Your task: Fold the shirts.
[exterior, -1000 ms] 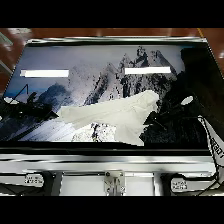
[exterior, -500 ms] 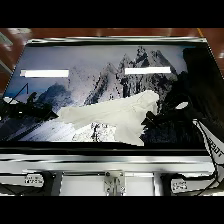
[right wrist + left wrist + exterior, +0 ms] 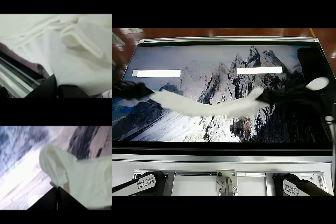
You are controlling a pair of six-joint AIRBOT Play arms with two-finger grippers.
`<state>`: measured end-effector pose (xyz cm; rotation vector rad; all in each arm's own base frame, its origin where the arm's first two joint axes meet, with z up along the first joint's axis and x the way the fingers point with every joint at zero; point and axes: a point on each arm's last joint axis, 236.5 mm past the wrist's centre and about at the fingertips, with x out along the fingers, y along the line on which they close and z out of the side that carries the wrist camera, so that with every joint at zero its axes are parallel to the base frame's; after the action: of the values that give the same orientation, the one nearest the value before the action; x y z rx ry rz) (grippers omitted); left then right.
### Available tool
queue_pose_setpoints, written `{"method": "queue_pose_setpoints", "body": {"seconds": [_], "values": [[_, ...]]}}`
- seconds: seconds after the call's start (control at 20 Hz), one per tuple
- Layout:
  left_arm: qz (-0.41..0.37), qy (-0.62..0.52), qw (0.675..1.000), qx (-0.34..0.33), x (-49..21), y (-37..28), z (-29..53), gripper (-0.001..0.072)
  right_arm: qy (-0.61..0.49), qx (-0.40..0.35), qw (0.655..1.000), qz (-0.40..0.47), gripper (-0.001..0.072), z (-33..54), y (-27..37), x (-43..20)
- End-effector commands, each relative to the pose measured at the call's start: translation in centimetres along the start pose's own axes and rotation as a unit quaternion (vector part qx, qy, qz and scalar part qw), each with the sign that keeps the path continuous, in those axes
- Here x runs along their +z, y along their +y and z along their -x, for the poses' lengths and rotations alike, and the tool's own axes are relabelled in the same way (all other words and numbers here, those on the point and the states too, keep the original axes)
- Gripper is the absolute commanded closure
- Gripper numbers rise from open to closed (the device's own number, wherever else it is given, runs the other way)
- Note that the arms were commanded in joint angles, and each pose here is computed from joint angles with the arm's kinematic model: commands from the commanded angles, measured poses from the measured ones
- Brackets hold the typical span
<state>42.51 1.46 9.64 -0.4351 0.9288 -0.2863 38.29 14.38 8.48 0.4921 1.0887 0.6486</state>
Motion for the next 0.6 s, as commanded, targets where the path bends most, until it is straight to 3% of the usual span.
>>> {"method": "queue_pose_setpoints", "body": {"seconds": [0.0, 0.1, 0.2, 0.4, 0.55], "values": [[-0.119, -0.23, 0.966, 0.006, 10.0, -10.2, 15.6, 0.0671, -0.217, 0.006, 0.962, 0.166, 0.0653, 14.5, 13.2, 8.2], [-0.146, -0.336, 0.93, 0.042, 12.3, -14.0, 24.7, 0.0671, -0.328, -0.065, 0.924, 0.187, 0.0653, 23.9, 16.4, 10.1], [-0.141, -0.372, 0.914, 0.08, 11.8, -15.4, 29.9, 0.0671, -0.375, -0.137, 0.898, 0.182, 0.0653, 29.3, 16.8, 9.4], [-0.113, -0.278, 0.949, 0.092, 6.7, -15.0, 28.6, 0.0671, -0.313, -0.189, 0.918, 0.155, 0.0653, 29.3, 14.7, 5.3], [-0.134, -0.294, 0.945, 0.047, 5.9, -18.4, 29.4, 0.0671, -0.309, -0.167, 0.918, 0.182, 0.0653, 29.0, 16.5, 4.4]]}}
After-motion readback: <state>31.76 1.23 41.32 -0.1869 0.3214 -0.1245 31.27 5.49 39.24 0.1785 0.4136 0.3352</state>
